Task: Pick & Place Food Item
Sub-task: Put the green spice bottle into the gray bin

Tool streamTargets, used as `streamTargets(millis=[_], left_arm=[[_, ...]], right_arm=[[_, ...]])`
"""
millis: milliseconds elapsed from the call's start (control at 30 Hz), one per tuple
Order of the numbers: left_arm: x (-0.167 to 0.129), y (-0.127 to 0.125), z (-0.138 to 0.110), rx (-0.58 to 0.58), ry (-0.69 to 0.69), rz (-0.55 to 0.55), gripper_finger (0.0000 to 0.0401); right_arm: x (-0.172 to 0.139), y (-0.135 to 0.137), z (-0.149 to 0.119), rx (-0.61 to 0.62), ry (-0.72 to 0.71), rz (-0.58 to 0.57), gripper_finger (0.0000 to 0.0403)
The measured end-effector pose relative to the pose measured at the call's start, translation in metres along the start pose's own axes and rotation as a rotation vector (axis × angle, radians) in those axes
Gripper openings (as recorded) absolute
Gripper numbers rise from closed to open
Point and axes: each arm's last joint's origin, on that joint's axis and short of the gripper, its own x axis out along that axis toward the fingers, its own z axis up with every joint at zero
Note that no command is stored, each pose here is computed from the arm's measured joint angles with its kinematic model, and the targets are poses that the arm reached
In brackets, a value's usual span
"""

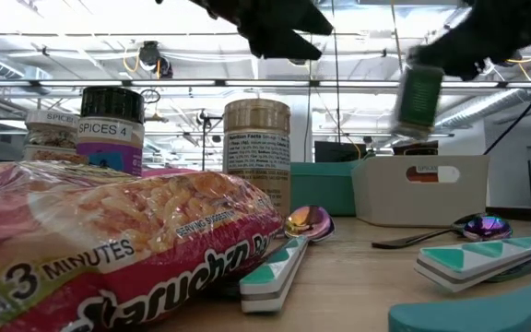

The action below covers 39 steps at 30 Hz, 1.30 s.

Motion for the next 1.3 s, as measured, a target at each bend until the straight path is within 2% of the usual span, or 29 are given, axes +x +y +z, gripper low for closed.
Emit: streamTargets(millis=[133,300,467,600,867,1100,1167,1300], left_arm=[[0.002,0.001,-0.002,0.003,0.009,0.001,0.0390],[0.004,0.003,-0.005,0.002,0.022,0.004,0.0390],[0.003,0.002,-0.004,0.000,0.021,0.004,0.0390],[0.003,0.002,-0.004,-0.001,0.020,0.004,0.0390],[0.003,0.002,-0.004,-0.001,0.021,0.004,0.0390],[0.003,0.004,-0.005,-0.002,0.027,0.007,0.0390],[0.003,0.003,-0.006,-0.001,0.034,0.006,0.0390],[0.003,0.003,-0.006,-0.001,0.037,0.005,0.0390]], right_arm=[[-0.006,-0.008,-0.011,0.017,0.096,-0.035,0.0195],[-0.007,-0.015,-0.018,0.030,0.145,-0.124,0.0195],[-0.007,-0.018,-0.025,0.042,0.211,-0.156,0.0195],[-0.005,-0.017,-0.031,0.068,0.272,-0.135,0.0195],[0.004,-0.015,-0.051,-0.004,0.313,-0.119,0.0195],[0.005,-0.016,-0.060,-0.008,0.331,-0.130,0.0195],[0.005,-0.017,-0.063,0.004,0.332,-0.138,0.0206],[0.006,-0.019,-0.072,-0.009,0.356,-0.144,0.0255]])
